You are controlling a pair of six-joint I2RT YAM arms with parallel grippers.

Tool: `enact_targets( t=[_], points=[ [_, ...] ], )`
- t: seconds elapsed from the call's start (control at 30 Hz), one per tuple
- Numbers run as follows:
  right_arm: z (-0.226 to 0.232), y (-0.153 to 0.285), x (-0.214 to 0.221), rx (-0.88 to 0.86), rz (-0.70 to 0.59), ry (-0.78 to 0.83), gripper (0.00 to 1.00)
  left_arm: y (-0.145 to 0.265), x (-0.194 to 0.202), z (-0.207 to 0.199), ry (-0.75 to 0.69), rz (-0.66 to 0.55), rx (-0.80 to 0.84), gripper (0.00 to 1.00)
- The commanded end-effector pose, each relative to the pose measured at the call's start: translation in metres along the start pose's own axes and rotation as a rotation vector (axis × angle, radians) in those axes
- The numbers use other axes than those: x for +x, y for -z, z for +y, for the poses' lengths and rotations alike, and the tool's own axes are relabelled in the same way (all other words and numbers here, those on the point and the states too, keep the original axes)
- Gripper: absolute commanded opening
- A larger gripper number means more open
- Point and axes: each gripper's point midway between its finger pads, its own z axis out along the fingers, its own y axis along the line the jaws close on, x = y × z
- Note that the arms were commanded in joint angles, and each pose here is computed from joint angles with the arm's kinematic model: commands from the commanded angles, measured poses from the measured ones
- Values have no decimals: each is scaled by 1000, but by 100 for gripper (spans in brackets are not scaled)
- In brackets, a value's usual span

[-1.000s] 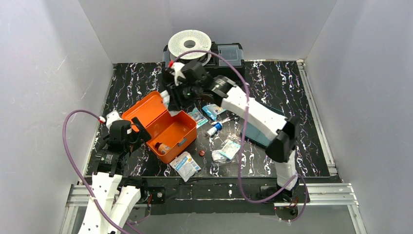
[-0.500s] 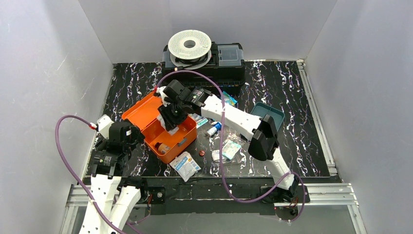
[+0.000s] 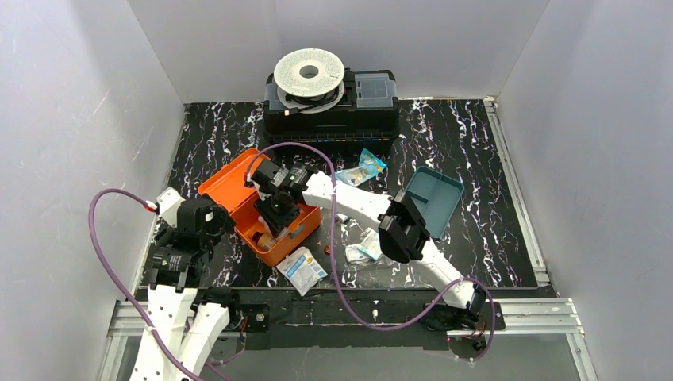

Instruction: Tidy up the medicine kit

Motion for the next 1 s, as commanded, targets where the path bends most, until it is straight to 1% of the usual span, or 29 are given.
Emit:
enact_targets(
  t=[0.0, 0.07, 0.17, 0.3, 0.37, 0.53, 0.73, 0.97],
  points=[
    [16, 6, -11, -35, -28, -15, 31, 5, -9, 4, 12, -31, -17, 98],
    [21, 8, -12, -53, -36, -5, 40, 5, -9, 4, 10, -28, -16, 98],
    [32, 15, -18, -98, -63, 11, 48, 5, -8, 3, 9, -26, -13, 98],
    [45, 31, -30, -147, -112, 28, 57, 5, -8, 3, 7, -25, -10, 98],
    [49, 39, -35, -161, -136, 35, 60, 5, -8, 3, 6, -25, -7, 98],
    [53, 62, -46, -156, -193, 48, 68, 5, -8, 2, 4, -22, -5, 98],
    [54, 100, -60, -124, -285, 64, 70, 5, -8, 2, 2, -22, -2, 98],
    [42, 163, -74, -21, -449, 77, 71, 5, -7, -1, -6, -16, 10, 98]
  ],
)
